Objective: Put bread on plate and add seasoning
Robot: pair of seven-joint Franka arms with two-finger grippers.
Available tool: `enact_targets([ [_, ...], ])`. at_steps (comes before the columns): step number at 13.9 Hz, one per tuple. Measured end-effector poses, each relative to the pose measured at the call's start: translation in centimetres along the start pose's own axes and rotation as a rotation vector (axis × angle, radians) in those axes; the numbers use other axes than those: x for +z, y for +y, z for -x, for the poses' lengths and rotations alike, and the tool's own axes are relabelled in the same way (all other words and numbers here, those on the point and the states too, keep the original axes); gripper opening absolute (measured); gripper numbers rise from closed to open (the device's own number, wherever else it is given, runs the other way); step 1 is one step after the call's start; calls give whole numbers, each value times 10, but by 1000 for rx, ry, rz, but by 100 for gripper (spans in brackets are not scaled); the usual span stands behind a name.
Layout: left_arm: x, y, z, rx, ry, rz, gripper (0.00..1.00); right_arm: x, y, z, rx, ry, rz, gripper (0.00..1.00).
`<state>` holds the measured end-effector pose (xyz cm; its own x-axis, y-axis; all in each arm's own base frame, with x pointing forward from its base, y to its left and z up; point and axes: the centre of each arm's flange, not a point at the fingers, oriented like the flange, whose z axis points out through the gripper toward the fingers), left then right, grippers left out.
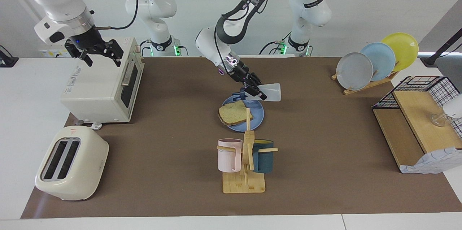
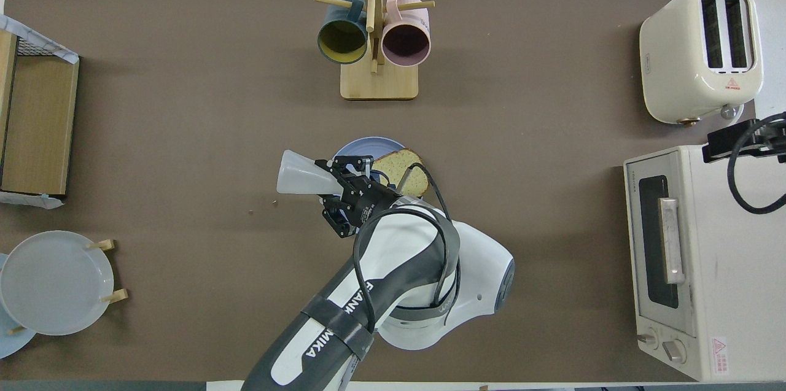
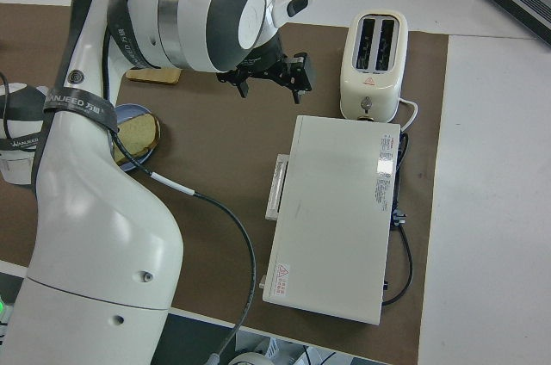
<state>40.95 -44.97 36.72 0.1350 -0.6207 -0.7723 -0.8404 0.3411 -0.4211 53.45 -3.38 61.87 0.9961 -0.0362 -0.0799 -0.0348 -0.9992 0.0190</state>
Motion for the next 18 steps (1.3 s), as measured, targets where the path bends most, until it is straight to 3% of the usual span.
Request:
enact_targets([
  [7, -11, 8, 2, 21, -97, -54, 44, -2, 0, -4, 21, 36, -4, 100],
  [12, -13, 30, -35, 80, -169, -96, 44, -2, -2, -4, 19, 36, -5, 100],
  [18, 29, 5, -22, 63, -274, -136, 44, -2, -2, -4, 19, 36, -5, 100],
])
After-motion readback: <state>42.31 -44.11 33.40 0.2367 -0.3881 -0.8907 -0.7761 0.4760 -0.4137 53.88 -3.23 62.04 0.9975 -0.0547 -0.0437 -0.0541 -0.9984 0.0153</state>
